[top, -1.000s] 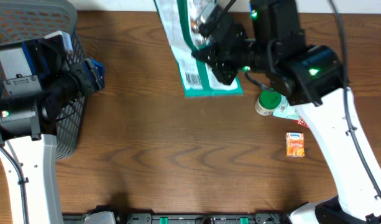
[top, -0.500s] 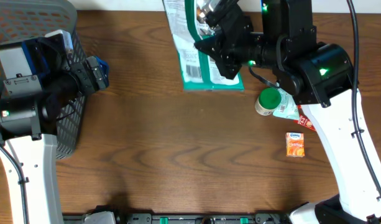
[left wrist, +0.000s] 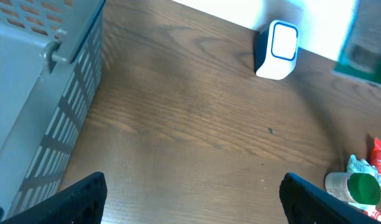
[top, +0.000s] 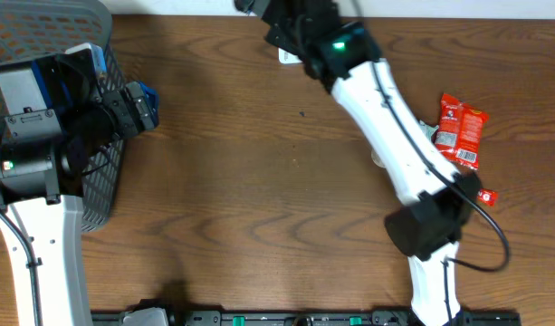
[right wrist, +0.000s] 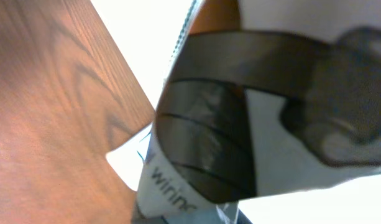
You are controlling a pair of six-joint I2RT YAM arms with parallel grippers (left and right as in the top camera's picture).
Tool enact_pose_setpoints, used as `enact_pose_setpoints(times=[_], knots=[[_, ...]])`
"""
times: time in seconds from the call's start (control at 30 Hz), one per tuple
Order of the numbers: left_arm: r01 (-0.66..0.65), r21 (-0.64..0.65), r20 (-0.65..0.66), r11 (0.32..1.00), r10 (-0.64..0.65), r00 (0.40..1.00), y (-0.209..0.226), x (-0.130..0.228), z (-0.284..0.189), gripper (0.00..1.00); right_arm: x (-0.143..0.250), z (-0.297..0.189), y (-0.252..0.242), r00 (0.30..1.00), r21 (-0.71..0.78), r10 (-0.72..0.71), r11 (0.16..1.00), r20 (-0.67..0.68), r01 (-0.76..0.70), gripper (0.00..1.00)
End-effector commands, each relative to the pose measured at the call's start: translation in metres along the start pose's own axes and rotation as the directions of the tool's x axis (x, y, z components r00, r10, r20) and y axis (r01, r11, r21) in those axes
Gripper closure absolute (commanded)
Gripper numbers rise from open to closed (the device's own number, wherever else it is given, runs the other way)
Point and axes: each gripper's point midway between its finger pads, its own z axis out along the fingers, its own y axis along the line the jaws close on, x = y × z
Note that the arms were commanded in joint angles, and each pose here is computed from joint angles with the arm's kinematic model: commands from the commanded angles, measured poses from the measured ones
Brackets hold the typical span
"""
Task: Scan the item barcode
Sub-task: 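Lift the glove package with the right gripper up to the scanner, then carry the glove package right and set it beside the jar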
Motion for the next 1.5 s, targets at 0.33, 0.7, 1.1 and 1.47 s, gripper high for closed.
enact_pose_setpoints(times=[0.33,0.7,1.1,1.47], knots=[[-0.011,0.0,0.017,1.0,0.011,1.0,-0.001,-0.005,-0.005,0.11,0.01,0.116,-0.009,0.928,0.465,-0.339,0.805,-0.153,0.37,0.99],[-0.011,0.0,0.017,1.0,0.011,1.0,-0.001,-0.005,-0.005,0.11,0.048,0.18,0.099,0.874,0.172,-0.48,0.857,-0.082,0.486,0.99],[-0.011,0.0,0.017,1.0,0.011,1.0,-0.001,-0.005,-0.005,0.11,0.033,0.169,0.064,0.836,0.317,-0.528,0.775,-0.151,0.547,0.99],[-0.011,0.0,0.017,1.0,0.011,1.0,-0.001,-0.005,-0.005,0.11,0.038,0.162,0.08,0.959,0.17,-0.281,0.944,-0.027,0.281,0.99]])
